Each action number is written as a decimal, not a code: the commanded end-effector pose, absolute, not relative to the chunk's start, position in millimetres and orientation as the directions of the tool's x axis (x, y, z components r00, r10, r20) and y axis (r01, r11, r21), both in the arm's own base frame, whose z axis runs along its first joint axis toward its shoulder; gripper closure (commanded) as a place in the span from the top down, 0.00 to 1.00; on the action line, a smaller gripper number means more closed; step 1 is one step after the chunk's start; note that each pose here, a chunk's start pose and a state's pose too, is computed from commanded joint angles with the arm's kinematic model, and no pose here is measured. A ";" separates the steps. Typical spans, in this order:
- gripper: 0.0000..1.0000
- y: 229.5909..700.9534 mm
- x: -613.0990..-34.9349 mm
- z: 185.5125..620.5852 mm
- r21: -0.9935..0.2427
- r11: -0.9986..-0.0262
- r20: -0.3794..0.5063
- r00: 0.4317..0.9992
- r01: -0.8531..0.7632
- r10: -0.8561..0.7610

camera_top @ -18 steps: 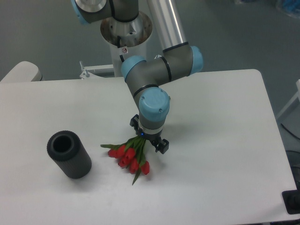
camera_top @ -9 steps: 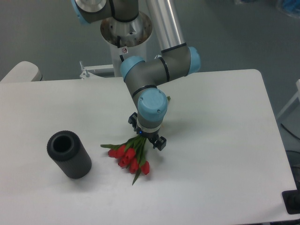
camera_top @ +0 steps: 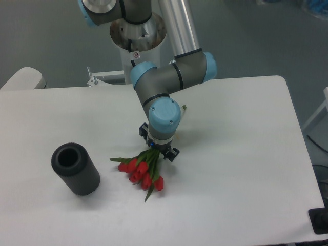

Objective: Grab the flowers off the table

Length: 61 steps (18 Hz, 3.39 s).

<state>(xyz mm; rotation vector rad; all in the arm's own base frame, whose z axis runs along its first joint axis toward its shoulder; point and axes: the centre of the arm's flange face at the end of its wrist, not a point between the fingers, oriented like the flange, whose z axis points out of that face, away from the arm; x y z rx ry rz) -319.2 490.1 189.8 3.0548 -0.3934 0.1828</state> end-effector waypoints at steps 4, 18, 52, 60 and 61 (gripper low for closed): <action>0.10 492.6 -321.9 193.9 0.036 -0.966 0.116 0.961 -0.255 -0.250; 0.00 524.9 -383.7 239.1 0.010 -0.963 -0.003 0.963 -0.268 -0.268; 0.00 537.0 -526.2 259.7 0.017 -0.875 -0.016 0.875 -0.483 -0.483; 0.00 537.6 -525.1 259.0 0.017 -0.875 -0.014 0.874 -0.485 -0.485; 0.00 537.7 -525.2 259.2 0.017 -0.875 -0.016 0.874 -0.485 -0.485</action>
